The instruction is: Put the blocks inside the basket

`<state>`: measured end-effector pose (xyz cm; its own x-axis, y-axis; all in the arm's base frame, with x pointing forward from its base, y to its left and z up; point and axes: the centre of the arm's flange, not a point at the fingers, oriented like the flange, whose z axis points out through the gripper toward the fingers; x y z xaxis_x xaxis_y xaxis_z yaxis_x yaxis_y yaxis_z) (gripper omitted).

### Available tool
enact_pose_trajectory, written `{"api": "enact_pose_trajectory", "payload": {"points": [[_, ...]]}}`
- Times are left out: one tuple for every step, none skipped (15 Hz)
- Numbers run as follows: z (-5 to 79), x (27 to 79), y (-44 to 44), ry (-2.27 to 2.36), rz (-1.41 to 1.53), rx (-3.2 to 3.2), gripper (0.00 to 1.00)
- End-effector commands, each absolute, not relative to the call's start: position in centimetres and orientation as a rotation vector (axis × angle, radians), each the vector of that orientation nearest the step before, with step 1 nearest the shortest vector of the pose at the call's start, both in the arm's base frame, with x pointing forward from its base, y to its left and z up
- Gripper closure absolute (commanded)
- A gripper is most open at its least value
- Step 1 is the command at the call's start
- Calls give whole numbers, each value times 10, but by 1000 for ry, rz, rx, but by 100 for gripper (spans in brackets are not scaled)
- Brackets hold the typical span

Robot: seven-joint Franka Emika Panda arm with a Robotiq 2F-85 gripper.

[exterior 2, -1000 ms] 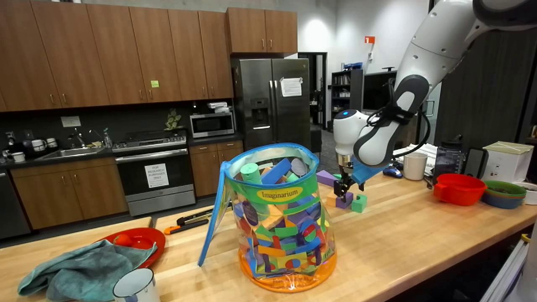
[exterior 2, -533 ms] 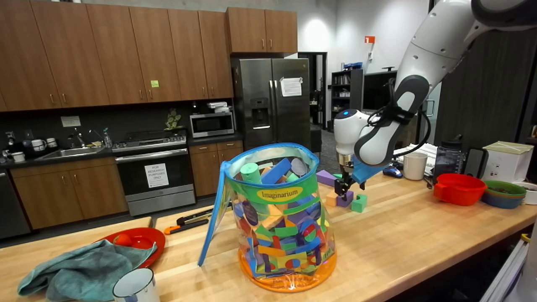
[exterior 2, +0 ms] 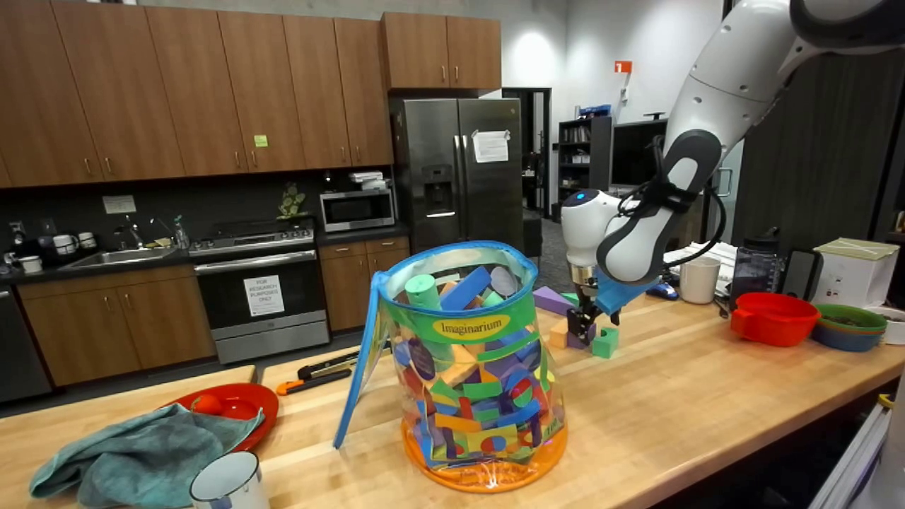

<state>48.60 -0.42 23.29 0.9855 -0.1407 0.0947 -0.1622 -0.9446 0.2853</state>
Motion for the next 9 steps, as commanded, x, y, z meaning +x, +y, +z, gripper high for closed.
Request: {"api": "enact_pose_trajectory", "payload": {"points": [[217,482,-8,-220,-15,2790,0],[213,481,-9,-221,-35,2783,0],[210,480,-9,-224,-50,2778,0],[207,480,-10,-224,-60,2777,0],[208,481,-9,-224,-56,2780,0],[208,482,-9,-223,-45,2786,25],[208,483,-8,-218,-31,2795,26],[208,485,-6,-213,-13,2804,31],[209,486,-3,-205,2,2809,37]]}}
